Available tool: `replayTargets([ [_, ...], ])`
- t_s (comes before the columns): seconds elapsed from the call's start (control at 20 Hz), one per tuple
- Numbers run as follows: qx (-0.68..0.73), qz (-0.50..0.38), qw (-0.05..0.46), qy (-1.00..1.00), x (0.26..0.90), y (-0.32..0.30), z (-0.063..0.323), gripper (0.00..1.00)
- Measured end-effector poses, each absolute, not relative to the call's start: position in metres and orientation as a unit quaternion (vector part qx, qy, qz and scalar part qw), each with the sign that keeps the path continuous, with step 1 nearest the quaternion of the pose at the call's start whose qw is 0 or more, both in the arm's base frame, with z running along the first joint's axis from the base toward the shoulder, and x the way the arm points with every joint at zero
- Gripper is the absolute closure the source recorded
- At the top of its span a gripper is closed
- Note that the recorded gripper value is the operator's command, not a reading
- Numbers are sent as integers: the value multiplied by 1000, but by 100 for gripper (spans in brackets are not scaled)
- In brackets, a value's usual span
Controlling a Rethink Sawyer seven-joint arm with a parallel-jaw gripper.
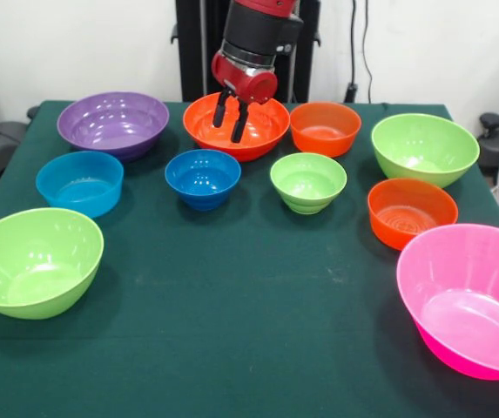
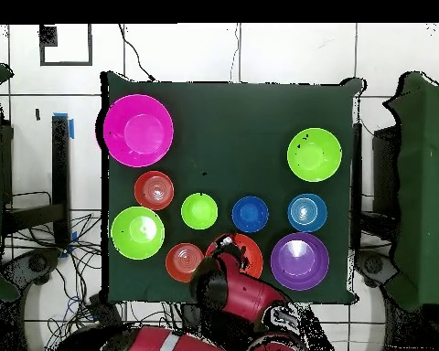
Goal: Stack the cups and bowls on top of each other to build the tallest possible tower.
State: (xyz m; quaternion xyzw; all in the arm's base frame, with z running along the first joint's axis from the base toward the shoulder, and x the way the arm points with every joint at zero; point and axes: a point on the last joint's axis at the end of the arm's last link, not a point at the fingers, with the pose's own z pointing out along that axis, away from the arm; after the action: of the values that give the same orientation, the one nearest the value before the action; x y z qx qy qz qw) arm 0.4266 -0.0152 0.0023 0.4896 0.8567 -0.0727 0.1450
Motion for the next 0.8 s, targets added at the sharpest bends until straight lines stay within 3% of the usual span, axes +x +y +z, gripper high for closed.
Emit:
replayTargets([
  [0.8, 520, -80, 167, 834, 487, 19, 4, 0],
])
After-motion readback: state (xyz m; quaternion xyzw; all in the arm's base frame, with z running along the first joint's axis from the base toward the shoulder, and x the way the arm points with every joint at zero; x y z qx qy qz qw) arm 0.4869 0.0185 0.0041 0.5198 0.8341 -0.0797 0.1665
